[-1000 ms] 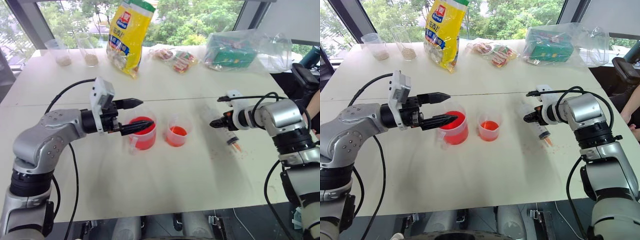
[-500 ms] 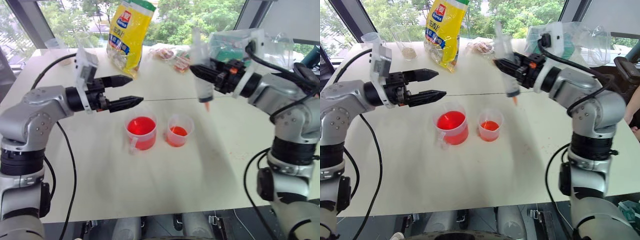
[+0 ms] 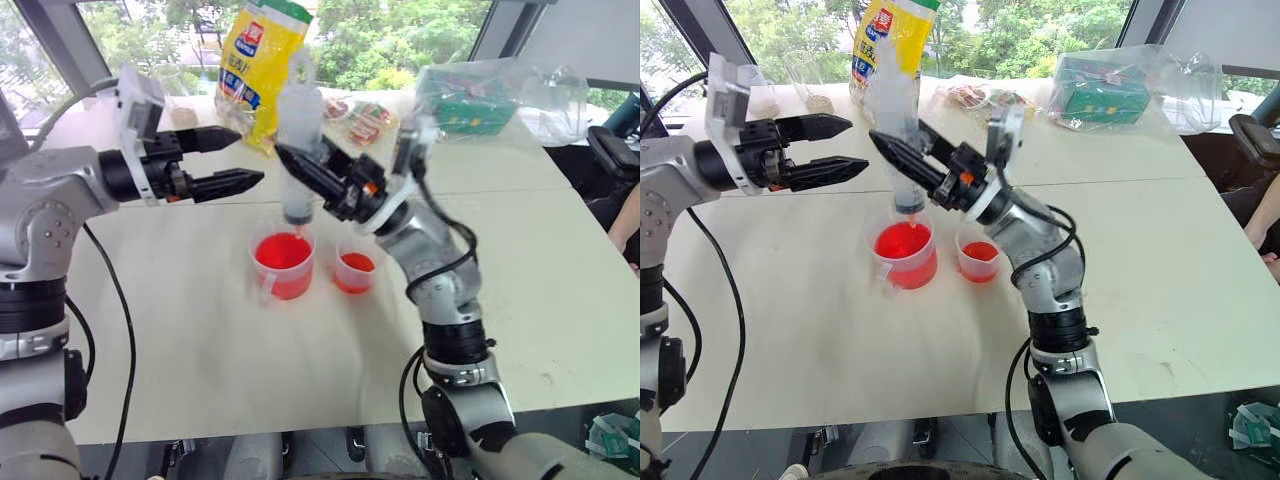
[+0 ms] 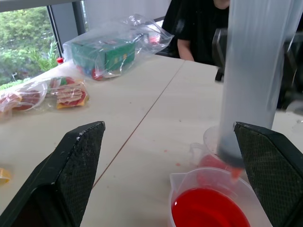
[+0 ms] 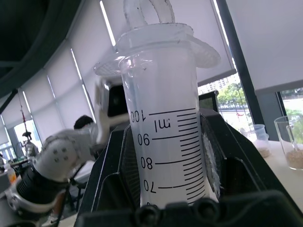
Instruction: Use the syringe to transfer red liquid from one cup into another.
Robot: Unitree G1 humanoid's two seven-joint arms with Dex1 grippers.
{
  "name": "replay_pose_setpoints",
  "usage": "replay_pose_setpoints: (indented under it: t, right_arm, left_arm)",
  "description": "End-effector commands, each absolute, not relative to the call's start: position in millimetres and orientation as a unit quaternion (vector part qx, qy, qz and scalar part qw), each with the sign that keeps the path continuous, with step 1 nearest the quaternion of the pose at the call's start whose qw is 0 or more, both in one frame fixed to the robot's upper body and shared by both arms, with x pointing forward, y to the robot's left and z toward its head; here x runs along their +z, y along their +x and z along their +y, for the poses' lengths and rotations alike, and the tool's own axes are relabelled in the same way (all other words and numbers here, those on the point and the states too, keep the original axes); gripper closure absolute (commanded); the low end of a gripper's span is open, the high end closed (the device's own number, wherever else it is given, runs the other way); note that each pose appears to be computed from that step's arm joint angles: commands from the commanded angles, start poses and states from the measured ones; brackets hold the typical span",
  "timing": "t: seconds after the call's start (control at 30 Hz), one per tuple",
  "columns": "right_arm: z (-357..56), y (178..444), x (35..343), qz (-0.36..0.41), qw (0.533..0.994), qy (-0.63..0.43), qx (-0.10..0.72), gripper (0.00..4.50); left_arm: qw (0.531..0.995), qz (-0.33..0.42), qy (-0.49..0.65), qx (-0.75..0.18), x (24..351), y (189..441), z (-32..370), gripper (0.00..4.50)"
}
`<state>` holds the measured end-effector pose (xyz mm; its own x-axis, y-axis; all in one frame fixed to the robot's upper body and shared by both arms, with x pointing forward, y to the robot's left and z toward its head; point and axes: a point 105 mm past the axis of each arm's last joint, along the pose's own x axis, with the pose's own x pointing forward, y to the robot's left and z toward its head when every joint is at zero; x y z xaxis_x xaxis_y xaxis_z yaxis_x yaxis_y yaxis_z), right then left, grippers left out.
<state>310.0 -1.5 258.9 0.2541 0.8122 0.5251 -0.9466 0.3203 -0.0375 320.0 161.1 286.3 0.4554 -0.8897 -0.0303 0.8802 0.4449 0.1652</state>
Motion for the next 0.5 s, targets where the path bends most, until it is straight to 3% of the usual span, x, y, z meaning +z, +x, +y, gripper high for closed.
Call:
replay_pose_setpoints:
  t: [0.03,0.5]
  right_arm:
    - [8,305,248,-0.251,0.773,0.119,0.571,3.11]
    - [12,306,204,-0.223,0.783,0.061,0.578,3.11]
  left_arm:
    - [0.852,-0.064,0.093,-0.512,309,314,168,0.0]
    - [0.841,-0.072,0.083,-0.53,312,313,160,0.0]
